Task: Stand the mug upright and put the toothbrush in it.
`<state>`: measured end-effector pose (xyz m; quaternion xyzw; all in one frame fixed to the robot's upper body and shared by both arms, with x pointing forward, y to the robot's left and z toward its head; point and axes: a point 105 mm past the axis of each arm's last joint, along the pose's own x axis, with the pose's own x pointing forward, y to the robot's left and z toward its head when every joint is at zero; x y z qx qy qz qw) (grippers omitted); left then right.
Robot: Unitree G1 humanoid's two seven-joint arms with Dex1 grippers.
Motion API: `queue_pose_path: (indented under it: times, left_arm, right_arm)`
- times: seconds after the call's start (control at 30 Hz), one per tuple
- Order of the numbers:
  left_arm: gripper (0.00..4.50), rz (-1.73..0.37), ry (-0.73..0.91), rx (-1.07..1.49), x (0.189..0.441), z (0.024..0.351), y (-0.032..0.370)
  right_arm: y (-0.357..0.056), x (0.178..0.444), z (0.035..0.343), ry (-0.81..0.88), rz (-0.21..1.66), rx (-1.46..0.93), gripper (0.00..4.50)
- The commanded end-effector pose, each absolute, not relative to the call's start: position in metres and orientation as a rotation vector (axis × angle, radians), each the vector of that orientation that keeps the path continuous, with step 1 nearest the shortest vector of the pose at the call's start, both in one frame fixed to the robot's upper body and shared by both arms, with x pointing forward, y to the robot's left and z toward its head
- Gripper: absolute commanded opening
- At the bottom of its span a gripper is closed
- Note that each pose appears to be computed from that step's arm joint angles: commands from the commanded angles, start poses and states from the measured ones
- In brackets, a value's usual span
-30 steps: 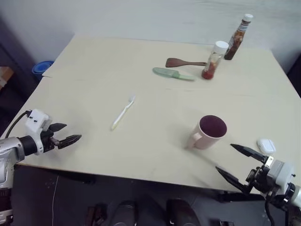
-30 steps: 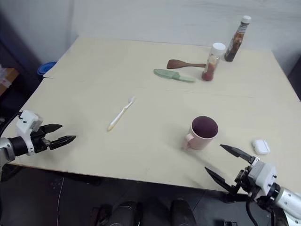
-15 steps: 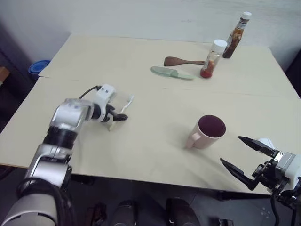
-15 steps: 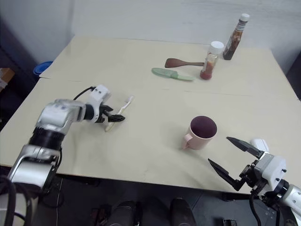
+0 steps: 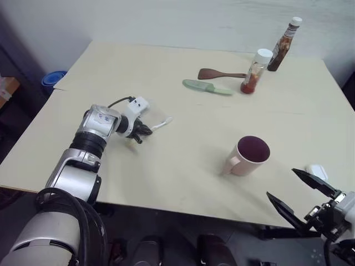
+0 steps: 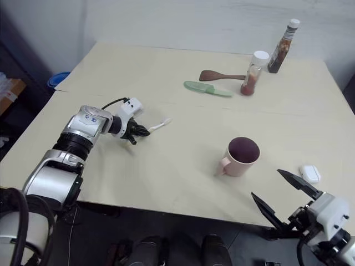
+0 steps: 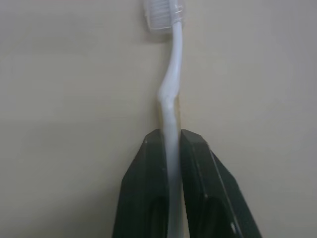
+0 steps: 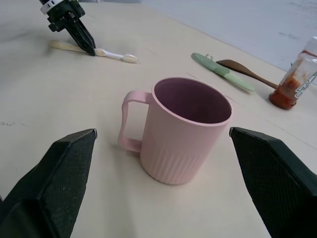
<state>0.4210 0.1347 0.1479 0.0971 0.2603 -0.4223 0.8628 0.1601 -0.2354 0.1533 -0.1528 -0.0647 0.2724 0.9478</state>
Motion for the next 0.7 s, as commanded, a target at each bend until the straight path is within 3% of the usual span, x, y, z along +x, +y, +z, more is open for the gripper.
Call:
queue_pose_path:
  times: [0.03, 0.1, 0.2, 0.37, 0.7]
  left_arm:
    - [0.09, -1.253, 0.071, -0.048, 0.398, 0.256, 0.079]
    - [0.09, -1.488, -0.102, -0.085, 0.363, 0.289, 0.054]
    - [0.09, -1.768, -0.268, -0.252, 0.320, 0.307, 0.016]
    - [0.09, -1.998, -0.379, -0.367, 0.284, 0.277, -0.043]
    - [0.09, -1.850, -0.525, -0.294, 0.291, 0.223, -0.099]
  right_arm:
    - [-0.245, 0.144, 0.161, -0.164, 0.486, -0.342, 4.50]
    - [-0.249, 0.137, 0.158, -0.154, 0.451, -0.327, 4.50]
    - [-0.261, 0.128, 0.155, -0.155, 0.365, -0.327, 4.50]
    - [-0.274, 0.115, 0.155, -0.213, 0.239, -0.326, 4.50]
    - [-0.246, 0.109, 0.143, -0.252, 0.278, -0.248, 4.50]
